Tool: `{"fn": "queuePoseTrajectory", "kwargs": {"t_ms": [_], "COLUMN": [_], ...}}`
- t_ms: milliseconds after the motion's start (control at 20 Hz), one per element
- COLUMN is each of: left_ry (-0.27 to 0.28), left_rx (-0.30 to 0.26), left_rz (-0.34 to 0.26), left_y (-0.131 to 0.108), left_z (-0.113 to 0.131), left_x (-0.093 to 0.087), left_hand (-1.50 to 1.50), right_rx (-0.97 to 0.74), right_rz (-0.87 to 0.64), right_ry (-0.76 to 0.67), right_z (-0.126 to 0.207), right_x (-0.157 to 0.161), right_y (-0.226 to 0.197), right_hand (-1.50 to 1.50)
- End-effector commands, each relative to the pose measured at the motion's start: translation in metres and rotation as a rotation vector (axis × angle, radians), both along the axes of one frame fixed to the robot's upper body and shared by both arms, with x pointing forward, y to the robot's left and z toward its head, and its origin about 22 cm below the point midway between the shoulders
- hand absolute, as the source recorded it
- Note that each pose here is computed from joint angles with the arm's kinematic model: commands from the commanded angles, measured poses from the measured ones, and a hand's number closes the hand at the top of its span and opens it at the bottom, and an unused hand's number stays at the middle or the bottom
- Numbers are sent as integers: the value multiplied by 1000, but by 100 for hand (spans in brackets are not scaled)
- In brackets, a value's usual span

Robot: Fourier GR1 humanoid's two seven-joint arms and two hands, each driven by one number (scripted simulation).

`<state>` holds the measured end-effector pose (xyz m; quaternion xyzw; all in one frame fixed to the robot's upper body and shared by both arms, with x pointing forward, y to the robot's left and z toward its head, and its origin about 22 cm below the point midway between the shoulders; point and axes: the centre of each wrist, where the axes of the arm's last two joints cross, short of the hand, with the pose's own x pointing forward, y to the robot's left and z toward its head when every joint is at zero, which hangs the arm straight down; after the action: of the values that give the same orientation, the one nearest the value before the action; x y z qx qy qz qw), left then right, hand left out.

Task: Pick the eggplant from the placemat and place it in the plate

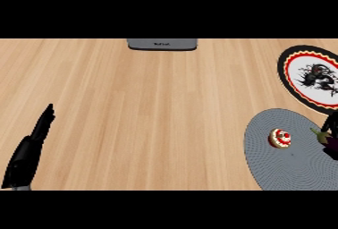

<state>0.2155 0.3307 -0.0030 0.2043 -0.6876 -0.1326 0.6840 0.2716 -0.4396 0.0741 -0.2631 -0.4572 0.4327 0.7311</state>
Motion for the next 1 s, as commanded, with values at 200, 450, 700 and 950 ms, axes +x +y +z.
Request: {"fn": "queuePoseTrajectory", "kwargs": {"t_ms": [200, 450, 700, 950], "left_ry": [-26, -11, -9, -13], "left_rx": [-7, -20, -6, -12], "left_rz": [-25, -40, -24, -55], "left_y": [-5, -6, -5, -12], "left_z": [4, 2, 1, 1], "left_x": [7, 5, 7, 8], "left_hand": [0, 0, 0, 0], "right_rx": [-164, -169, -78, 67], "right_rz": [-80, -84, 42, 174], "right_ry": [-305, -552, -788, -829], "right_z": [92, 126, 141, 141], "right_x": [-10, -19, -26, -35], "right_y": [-84, -112, -129, -146], "right_hand": [150, 150, 150, 150]}}
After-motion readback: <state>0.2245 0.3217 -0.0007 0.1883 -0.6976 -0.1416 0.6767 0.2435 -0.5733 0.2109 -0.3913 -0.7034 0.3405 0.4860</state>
